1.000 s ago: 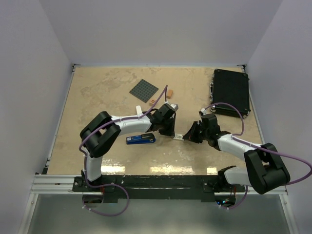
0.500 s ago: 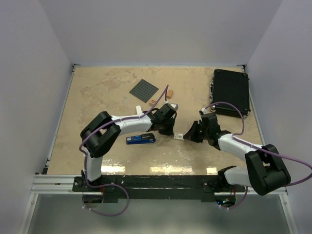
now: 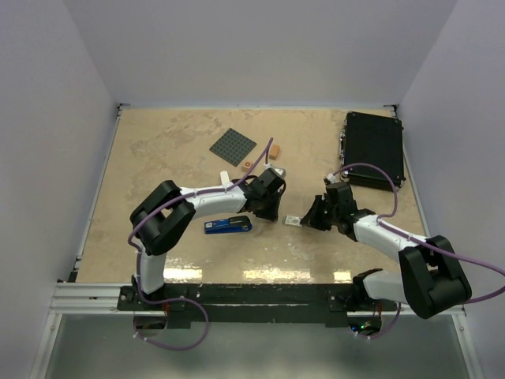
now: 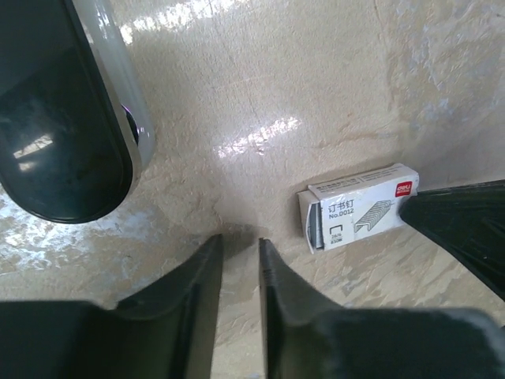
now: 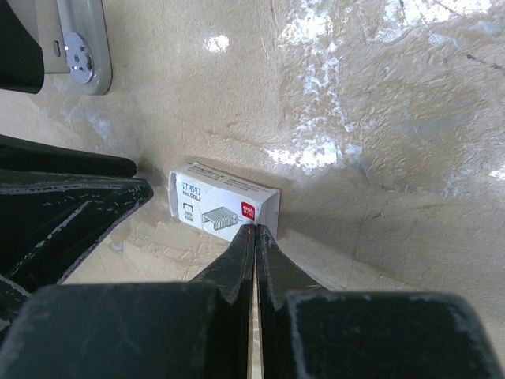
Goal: Load the staples into the stapler
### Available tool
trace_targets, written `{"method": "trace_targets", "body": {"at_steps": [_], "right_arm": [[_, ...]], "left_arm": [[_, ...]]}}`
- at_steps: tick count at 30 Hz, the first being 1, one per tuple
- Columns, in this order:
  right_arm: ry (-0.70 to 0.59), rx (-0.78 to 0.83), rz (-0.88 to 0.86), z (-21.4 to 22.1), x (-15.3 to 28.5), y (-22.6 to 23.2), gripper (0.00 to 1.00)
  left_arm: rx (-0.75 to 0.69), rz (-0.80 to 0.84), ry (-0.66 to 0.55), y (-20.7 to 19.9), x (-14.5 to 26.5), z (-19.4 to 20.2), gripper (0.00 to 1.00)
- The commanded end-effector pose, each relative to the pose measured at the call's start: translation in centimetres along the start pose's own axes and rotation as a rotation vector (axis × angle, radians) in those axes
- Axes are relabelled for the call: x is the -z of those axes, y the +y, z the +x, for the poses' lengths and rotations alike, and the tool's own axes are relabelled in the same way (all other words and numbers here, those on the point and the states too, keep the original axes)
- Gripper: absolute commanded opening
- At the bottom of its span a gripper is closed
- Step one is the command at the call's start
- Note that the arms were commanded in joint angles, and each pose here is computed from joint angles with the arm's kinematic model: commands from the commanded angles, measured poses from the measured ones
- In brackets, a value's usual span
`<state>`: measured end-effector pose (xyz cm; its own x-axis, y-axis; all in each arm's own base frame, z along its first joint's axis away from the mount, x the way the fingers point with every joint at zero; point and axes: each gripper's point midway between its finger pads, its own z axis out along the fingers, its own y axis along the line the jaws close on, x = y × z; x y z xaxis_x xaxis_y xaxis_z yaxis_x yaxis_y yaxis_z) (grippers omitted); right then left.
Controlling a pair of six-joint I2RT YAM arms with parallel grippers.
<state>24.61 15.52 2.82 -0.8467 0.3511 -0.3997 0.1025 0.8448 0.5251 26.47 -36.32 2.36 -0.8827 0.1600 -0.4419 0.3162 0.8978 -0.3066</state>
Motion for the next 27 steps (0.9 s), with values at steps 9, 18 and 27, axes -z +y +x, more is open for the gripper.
{"method": "trace_targets", "body": {"at_steps": [9, 18, 27], "right_arm": [[-0.048, 0.024, 0.004, -1.7, 0.3, 0.5, 0.00], [-0.046, 0.017, 0.005, -1.6, 0.1, 0.4, 0.00], [-0.045, 0.015, 0.005, -1.6, -0.2, 0.4, 0.00]], "left_arm": [[-0.010, 0.107, -0.047, -4.6, 1.1, -2.7, 0.36], [-0.051, 0.024, -0.035, -3.9, -0.2, -2.1, 0.36], [-0.070, 0.003, -0.007, -3.5, -1.1, -1.2, 0.29]]}}
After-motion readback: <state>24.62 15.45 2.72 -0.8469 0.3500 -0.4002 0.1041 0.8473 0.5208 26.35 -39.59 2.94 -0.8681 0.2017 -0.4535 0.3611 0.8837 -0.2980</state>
